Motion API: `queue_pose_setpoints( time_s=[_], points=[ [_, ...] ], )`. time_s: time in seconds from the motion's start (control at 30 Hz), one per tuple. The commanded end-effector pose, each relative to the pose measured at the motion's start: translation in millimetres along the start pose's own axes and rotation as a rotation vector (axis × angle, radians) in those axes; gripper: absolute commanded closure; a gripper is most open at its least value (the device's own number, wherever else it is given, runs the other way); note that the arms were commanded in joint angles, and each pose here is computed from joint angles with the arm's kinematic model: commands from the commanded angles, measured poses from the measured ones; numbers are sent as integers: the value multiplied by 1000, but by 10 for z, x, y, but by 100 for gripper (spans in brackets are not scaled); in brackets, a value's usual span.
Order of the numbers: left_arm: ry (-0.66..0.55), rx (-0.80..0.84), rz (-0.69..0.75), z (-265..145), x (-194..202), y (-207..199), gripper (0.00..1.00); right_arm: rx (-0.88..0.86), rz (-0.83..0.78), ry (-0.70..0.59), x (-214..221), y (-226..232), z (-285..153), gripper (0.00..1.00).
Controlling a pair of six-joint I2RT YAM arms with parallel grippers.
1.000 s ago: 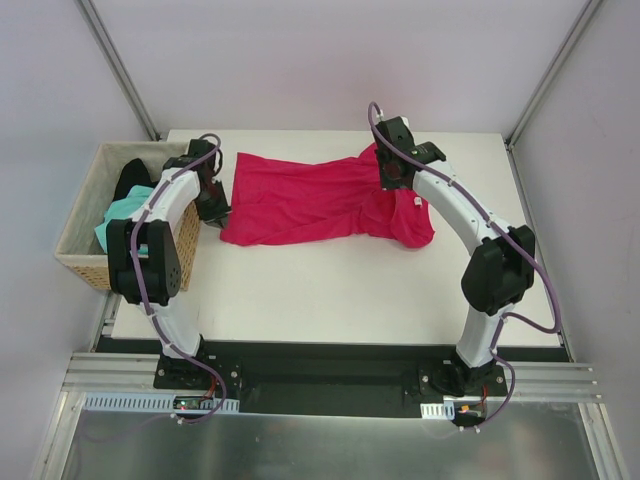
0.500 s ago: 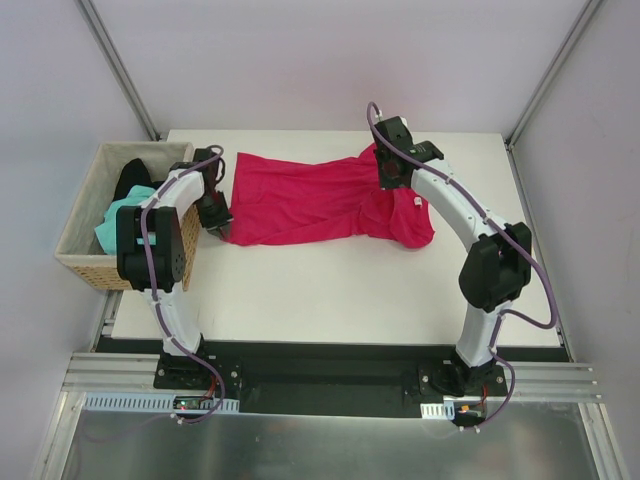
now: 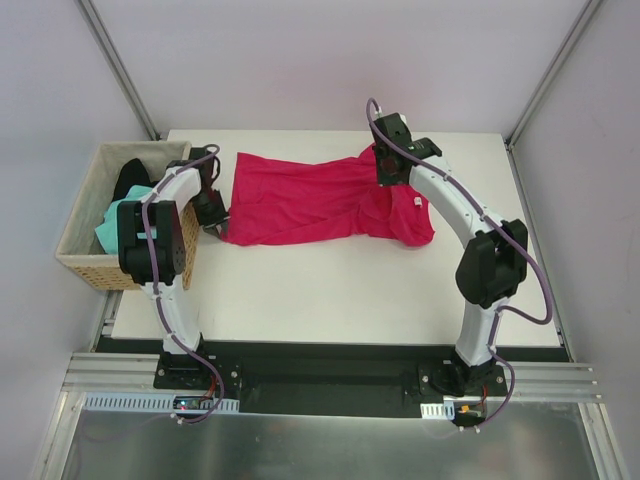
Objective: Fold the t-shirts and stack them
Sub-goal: Grap the side of the flattened tshirt closest away from the robot with both arms
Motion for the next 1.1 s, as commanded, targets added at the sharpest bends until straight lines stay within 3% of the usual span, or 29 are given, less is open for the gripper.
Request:
queue_pose_setpoints(
  time_s=[0.0,0.27,0.6,0.63,0.73,0.77,0.83,1.07],
  points=[
    [12,-3,-13,1,-71,72,78,-14,35,-32,-165,15,-61,99],
    [37,1,-23,69,-57,83,76,-16,35,-32,-168,16,-68,99],
    [73,2,-24,142,2,86,66,-17,37,-24,-144,26,-42,99],
    [76,3,-23,150,11,81,67,-18,37,-24,-145,30,-39,99],
    [84,10,-25,168,17,75,83,-16,38,-23,-143,28,-39,99],
    [90,9,-27,176,27,76,94,-15,37,-23,-143,25,-39,99],
    [92,21,-31,177,26,54,100,-16,34,-23,-144,28,-50,99],
    [62,60,-36,57,-42,-21,100,-7,33,-29,-156,1,-65,99]
  ],
)
Point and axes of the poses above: each gripper's point midway between its finger pads, its own z axis out along the fingers, its own y axis along the line the jaws close on, x = y × z, the point moved 2 cm from there along -z, back along the fingers, and after that the axes turned 2 degrees about z, right-handed, at the moved point
